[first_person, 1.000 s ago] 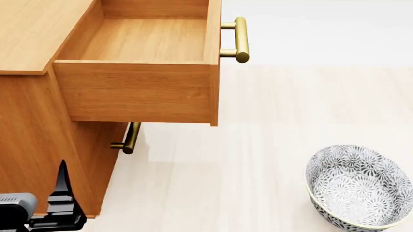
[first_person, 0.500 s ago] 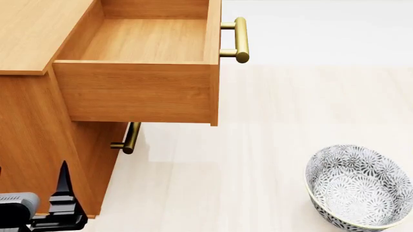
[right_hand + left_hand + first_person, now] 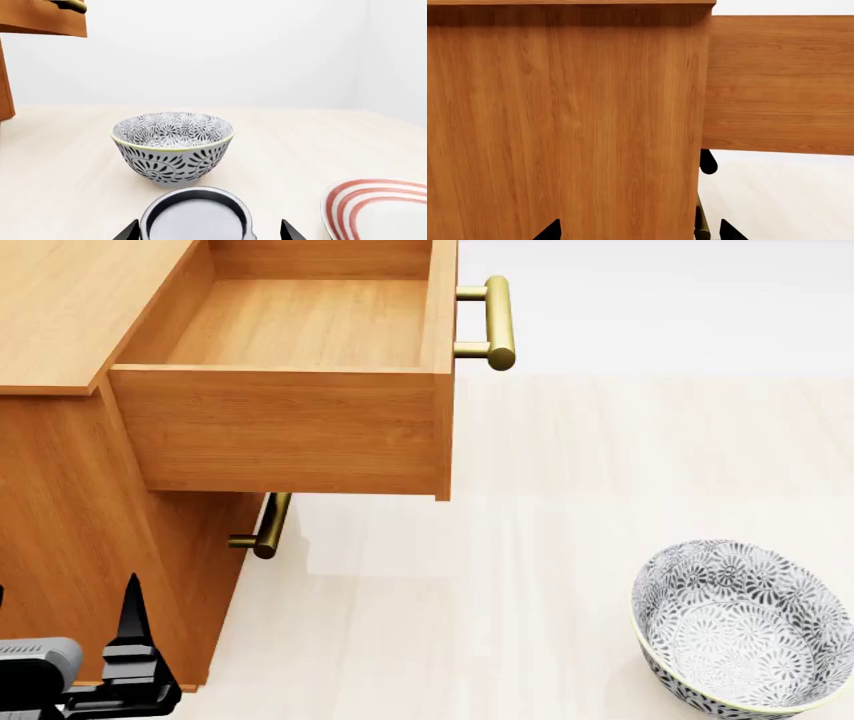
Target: Put the ketchup in the top drawer of the cabinet.
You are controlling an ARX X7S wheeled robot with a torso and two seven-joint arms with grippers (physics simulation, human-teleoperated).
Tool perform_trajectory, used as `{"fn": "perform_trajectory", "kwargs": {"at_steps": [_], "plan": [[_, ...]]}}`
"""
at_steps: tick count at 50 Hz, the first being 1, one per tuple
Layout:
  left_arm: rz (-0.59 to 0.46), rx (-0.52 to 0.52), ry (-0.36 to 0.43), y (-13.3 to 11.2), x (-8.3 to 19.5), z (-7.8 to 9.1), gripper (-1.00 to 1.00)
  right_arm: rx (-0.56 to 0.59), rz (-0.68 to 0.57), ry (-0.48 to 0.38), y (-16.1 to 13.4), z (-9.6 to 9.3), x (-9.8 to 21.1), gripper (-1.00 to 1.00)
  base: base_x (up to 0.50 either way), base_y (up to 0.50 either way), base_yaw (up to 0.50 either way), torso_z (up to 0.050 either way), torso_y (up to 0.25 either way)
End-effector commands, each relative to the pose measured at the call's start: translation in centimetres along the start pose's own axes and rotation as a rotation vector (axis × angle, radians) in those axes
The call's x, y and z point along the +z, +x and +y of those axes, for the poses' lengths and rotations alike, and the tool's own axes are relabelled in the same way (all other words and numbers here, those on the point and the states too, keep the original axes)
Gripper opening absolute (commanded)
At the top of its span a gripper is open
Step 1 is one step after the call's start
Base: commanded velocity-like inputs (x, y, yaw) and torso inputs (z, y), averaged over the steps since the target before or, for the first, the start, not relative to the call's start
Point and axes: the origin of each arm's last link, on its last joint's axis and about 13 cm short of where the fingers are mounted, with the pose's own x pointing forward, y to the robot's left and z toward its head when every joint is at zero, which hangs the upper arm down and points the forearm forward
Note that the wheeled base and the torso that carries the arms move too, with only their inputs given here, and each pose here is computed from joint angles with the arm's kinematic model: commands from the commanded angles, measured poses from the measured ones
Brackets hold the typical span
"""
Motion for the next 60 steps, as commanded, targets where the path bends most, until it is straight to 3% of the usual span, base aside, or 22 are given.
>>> {"fn": "perform_trajectory", "kwargs": {"at_steps": [1, 12, 13, 24, 35, 45, 60], "plan": [[0.005, 0.000, -0.003, 0.1, -0.2, 0.0, 1.00, -0.016, 0.046, 0.002, 0.3, 0.0, -1.0, 1.00, 0.00, 0.00, 0.00, 0.000, 0.000], [0.006, 0.004, -0.004, 0.2, -0.2, 0.0, 1.00, -0.013, 0.064, 0.001, 0.5, 0.2, -1.3, 1.00, 0.00, 0.00, 0.00, 0.000, 0.000], [0.006, 0.004, -0.004, 0.2, -0.2, 0.1, 1.00, -0.013, 0.058, 0.001, 0.5, 0.2, -1.2, -1.00, 0.00, 0.00, 0.00, 0.000, 0.000], [0.009, 0.006, -0.004, 0.1, -0.3, 0.1, 1.00, -0.043, 0.031, -0.005, 0.8, 0.3, -0.5, -1.00, 0.00, 0.00, 0.00, 0.000, 0.000], [0.016, 0.002, -0.014, 0.1, -0.6, 0.1, 1.00, -0.128, -0.083, -0.015, 2.7, 0.8, 6.1, -1.00, 0.00, 0.00, 0.00, 0.000, 0.000], [0.011, 0.002, -0.022, -0.1, -0.3, 0.3, 1.00, -0.102, -0.182, -0.015, 3.4, 1.4, 11.9, -1.00, 0.00, 0.00, 0.00, 0.000, 0.000], [0.010, -0.002, -0.027, 0.2, -0.3, 0.1, 1.00, -0.130, -0.267, -0.012, 4.2, 1.8, 16.4, -1.00, 0.00, 0.00, 0.00, 0.000, 0.000]]}}
